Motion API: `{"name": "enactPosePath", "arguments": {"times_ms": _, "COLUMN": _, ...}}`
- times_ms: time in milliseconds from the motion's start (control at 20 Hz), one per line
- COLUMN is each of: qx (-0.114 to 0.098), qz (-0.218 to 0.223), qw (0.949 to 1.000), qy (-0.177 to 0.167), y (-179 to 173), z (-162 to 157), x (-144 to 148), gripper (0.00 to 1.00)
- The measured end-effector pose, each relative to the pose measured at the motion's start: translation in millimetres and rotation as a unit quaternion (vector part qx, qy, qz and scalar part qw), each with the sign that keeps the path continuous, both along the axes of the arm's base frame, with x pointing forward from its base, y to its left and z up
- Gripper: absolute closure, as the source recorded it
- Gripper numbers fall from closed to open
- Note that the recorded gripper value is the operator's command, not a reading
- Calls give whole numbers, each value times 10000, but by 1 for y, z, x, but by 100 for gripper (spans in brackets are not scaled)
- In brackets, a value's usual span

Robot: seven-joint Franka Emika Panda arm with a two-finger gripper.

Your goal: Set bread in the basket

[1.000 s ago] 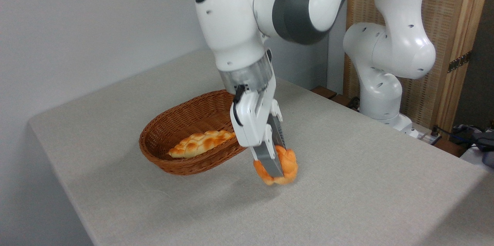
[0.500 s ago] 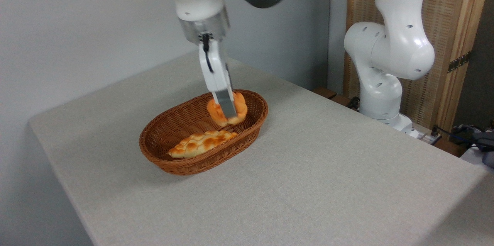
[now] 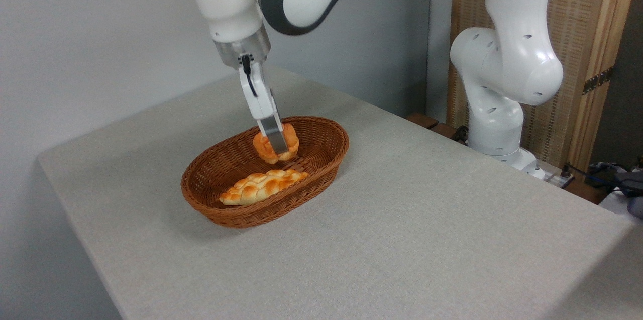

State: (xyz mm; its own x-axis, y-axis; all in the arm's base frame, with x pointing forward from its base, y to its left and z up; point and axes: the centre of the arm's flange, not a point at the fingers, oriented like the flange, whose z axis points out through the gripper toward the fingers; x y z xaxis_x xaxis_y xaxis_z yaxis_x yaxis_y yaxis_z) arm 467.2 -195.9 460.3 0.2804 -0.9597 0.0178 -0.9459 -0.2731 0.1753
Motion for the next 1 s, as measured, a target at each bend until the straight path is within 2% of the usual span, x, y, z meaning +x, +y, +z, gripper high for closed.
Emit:
{"name": "enactPosePath", "arguments": {"times_ms": 500, "qx": -3, "qz": 25, "qw": 10000, "qy": -13, "y": 2, "z": -2, "x": 1, "gripper": 0}}
{"name": "enactPosePath", "arguments": {"times_ms": 650, "qx": -13, "qz": 192, "qw": 9998, "qy": -85, "y": 6, "z": 5, "x": 4, "gripper": 0}}
{"name": "enactPosePath", "arguments": {"times_ms": 750, "qx": -61, "qz": 616, "qw": 9976, "qy": -308, "y": 10, "z": 29, "x": 14, "gripper": 0}}
{"name": "enactPosePath", "arguments": {"times_ms": 900, "qx": -175, "qz": 1185, "qw": 9905, "qy": -673, "y": 23, "z": 79, "x": 35, "gripper": 0}}
{"name": "enactPosePath", "arguments": {"times_ms": 1000, "qx": -215, "qz": 1482, "qw": 9843, "qy": -937, "y": 47, "z": 108, "x": 55, "gripper": 0}}
